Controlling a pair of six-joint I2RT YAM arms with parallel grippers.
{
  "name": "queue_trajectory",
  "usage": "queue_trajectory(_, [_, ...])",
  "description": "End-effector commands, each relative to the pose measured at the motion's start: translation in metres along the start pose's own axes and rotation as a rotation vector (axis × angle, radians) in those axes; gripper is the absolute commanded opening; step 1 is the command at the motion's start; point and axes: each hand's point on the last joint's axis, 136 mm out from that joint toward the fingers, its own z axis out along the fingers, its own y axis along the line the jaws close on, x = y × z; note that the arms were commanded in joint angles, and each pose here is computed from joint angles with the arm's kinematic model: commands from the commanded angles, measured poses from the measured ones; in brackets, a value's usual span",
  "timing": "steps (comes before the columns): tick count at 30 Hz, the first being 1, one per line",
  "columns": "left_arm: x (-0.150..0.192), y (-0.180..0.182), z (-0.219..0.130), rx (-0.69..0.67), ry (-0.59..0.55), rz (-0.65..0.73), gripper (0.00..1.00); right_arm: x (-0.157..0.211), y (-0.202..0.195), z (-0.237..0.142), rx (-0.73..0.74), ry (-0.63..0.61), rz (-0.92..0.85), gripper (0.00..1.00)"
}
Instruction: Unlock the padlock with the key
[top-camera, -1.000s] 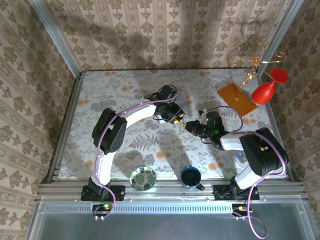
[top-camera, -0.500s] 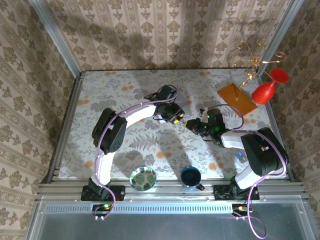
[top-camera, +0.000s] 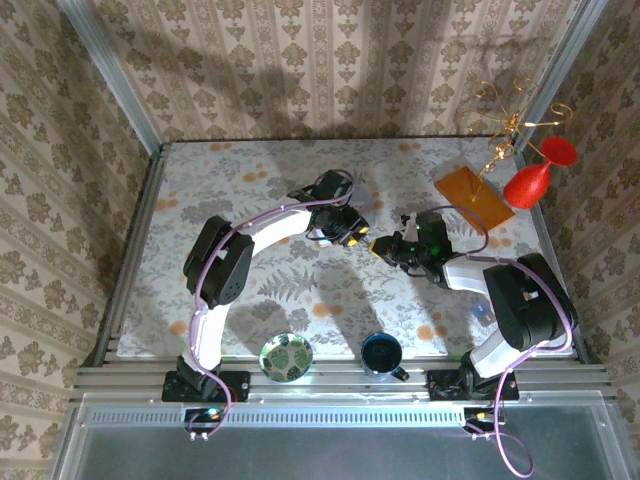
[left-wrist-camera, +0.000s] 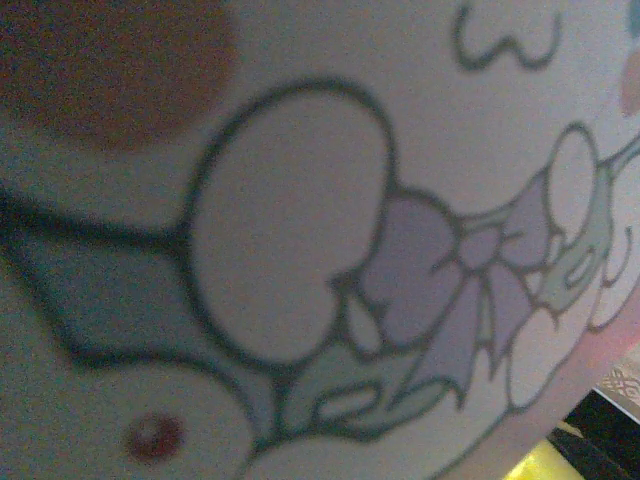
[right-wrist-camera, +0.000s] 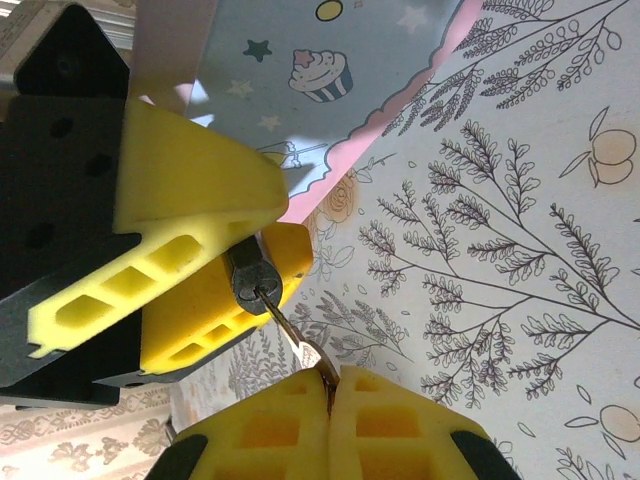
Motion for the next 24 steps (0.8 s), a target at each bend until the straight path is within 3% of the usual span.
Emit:
queue_trajectory(1, [0.046, 0.032, 0.018, -0.098, 0.199, -0.085, 0.00, -0.023, 0.041, 0.001, -0.150, -0.065, -0.043, 0.00])
queue_trajectory(17, [0.047, 0.032, 0.017, -0.087, 0.208, -0.090, 0.00, -0.027, 0.051, -0.014, -0.166, -0.107, -0.080, 0.00])
queue_trajectory(24, [0.047, 0.028, 0.017, -0.078, 0.214, -0.111, 0.00, -0.018, 0.051, -0.019, -0.093, -0.123, -0.220, 0.00])
